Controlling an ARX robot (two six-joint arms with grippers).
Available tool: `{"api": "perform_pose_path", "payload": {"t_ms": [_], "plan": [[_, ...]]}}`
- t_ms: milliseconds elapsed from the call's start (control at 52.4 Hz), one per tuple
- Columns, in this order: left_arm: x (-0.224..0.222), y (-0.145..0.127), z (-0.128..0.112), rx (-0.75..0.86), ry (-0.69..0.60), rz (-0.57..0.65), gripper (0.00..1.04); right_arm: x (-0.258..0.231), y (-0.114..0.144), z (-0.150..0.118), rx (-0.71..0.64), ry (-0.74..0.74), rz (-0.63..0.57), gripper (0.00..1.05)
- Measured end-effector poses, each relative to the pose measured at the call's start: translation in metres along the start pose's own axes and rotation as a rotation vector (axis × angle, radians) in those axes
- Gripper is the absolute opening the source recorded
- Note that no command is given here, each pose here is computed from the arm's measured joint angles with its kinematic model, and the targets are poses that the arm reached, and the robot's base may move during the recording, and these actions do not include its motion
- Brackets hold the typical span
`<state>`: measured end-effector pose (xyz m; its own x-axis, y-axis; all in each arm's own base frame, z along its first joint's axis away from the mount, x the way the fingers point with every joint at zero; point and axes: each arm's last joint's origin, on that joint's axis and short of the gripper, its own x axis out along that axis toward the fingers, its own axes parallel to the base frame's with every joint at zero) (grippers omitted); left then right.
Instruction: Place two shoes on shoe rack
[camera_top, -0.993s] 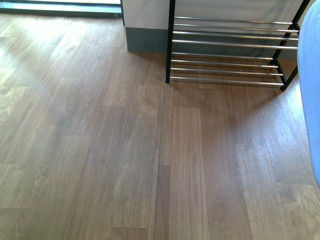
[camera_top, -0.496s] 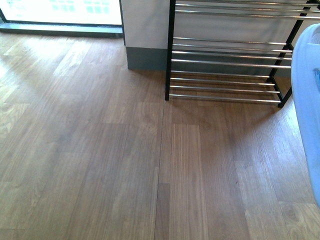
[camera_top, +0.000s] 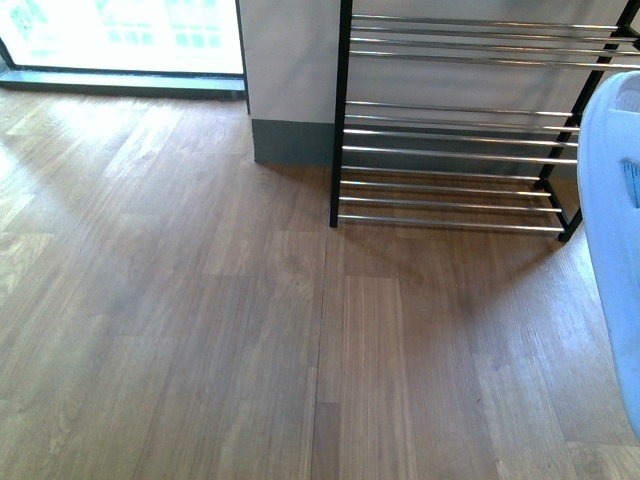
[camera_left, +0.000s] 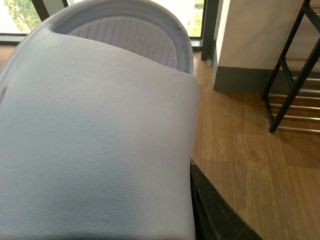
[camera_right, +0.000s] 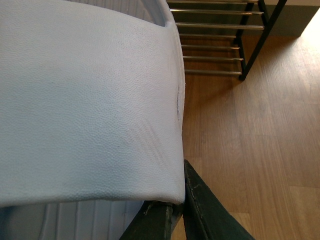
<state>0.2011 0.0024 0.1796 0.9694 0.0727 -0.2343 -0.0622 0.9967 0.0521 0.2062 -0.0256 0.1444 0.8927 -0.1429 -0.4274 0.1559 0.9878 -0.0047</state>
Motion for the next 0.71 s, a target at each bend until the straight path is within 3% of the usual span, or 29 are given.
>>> {"api": "perform_pose_path", "payload": {"t_ms": [706], "plan": [[0.0000,0.0000,0.0000,0.000,0.000,0.000,0.02,0.0000,0.0000,0.0000,0.000,0.000,0.001,0.01]]}}
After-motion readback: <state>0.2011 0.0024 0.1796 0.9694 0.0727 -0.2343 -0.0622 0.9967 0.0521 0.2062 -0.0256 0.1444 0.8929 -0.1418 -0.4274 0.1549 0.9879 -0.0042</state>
